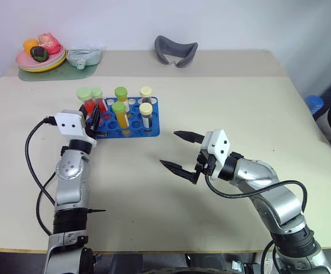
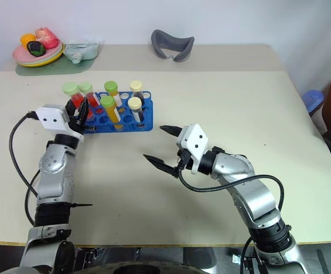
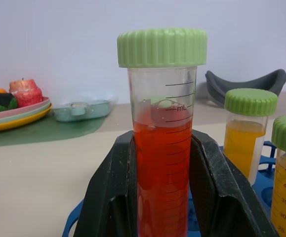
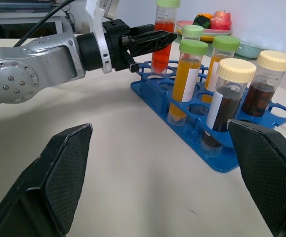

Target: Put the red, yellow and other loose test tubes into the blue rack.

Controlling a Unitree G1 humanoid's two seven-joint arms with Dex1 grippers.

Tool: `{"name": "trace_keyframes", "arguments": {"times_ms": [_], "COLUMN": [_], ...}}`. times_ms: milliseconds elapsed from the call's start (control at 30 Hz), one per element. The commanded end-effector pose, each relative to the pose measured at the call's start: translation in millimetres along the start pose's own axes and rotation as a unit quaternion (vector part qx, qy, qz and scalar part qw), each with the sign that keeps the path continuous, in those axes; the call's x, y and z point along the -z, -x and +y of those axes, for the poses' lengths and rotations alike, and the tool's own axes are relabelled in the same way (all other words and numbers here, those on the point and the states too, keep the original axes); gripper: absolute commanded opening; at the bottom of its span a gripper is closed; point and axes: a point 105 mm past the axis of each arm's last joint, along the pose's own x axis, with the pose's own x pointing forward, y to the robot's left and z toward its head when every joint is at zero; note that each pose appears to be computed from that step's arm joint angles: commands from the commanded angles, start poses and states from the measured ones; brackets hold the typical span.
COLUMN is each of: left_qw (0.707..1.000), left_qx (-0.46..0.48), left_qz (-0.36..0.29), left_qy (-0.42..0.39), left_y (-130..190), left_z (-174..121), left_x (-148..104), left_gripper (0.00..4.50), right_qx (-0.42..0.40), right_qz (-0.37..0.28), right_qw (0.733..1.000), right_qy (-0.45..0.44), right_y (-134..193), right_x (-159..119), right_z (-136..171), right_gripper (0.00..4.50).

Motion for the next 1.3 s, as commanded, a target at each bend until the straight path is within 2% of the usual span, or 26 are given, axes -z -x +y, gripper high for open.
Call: {"name": "trace_keyframes", "arguments": {"times_ms": [33,333,733,1167,1200,1300], "left_qw": [1.000,1.000,1.000,1.000,1.000,1.000], "left_qx": [0.009,0.010,-0.015,-0.019,-0.019,-0.022], "left_qz": [-0.008,0.000,-0.006,-0.001,-0.001,0.001], "left_qy": [0.012,0.009,-0.021,-0.016,-0.015,-0.014], "left_y": [4.3,12.0,9.8,8.4,8.0,6.8], "left_z": [-7.1,-10.7,0.1,-2.1,-1.7,1.1], "left_x": [-3.8,1.1,-2.2,-1.4,-1.4,-0.7], "left_gripper": [0.82,0.82,0.82,0.82,1.84,3.16], "right_qx": [-0.002,-0.007,-0.006,-0.009,-0.009,-0.010], "right_qz": [-0.016,-0.016,-0.015,-0.016,-0.016,-0.016], "right_qw": [1.000,1.000,1.000,1.000,1.000,1.000], "right_qy": [0.016,0.015,0.014,0.015,0.015,0.014], "right_y": [1.0,-0.4,-0.8,-1.7,-1.7,-2.0], "right_x": [-11.4,-11.4,-11.0,-11.8,-11.9,-12.2], "right_z": [0.6,1.0,0.5,-1.2,-1.2,-0.8], "right_gripper": [4.50,4.50,4.50,4.50,4.50,4.50]}}
